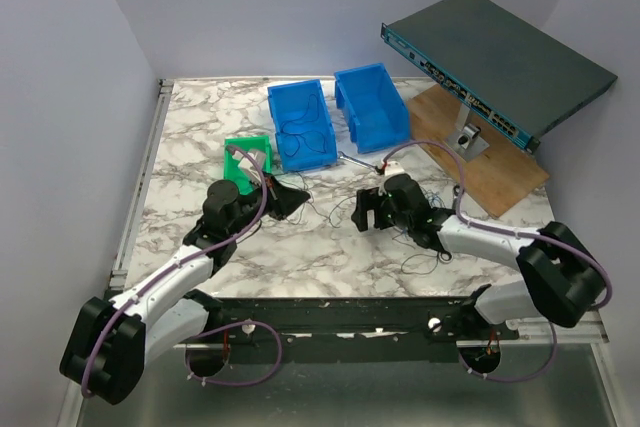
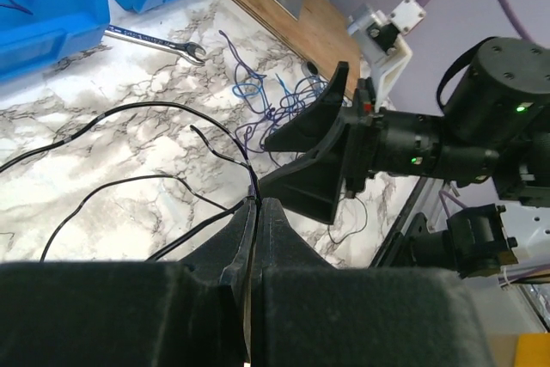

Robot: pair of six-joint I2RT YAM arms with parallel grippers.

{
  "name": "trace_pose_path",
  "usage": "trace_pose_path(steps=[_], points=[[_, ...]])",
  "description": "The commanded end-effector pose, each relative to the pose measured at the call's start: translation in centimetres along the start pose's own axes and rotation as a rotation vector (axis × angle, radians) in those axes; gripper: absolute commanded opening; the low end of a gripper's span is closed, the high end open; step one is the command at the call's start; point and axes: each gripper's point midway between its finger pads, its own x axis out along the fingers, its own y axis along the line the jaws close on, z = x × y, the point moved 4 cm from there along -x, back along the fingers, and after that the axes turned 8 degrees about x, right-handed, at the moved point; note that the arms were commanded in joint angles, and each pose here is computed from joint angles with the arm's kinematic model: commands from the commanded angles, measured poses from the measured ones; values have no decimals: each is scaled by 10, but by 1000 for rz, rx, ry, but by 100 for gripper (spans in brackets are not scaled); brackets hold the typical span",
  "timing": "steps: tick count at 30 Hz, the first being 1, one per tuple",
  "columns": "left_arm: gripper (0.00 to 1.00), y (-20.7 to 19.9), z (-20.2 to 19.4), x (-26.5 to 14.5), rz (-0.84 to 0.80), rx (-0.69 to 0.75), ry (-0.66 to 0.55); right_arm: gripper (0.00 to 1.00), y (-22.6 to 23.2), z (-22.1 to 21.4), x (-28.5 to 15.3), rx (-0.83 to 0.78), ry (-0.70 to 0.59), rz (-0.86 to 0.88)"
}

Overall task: Untangle the cables
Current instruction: Untie the cable.

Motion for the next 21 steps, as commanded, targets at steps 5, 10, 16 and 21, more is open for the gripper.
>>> trace_pose_path(steps=[5,10,16,21], points=[[0,-6,19,-2,17,-16,-72,74,15,15,42,20,-28,18],[0,1,25,-11,103,-17,-116,28,-14,22,49,113,-85,-227],[0,28,38,-50,407,-56,-258,2,-52,7,32,299,-111,-393],[0,42,50,-93,615,-76,-418,1,-80,-8,13,503,-110,-398]])
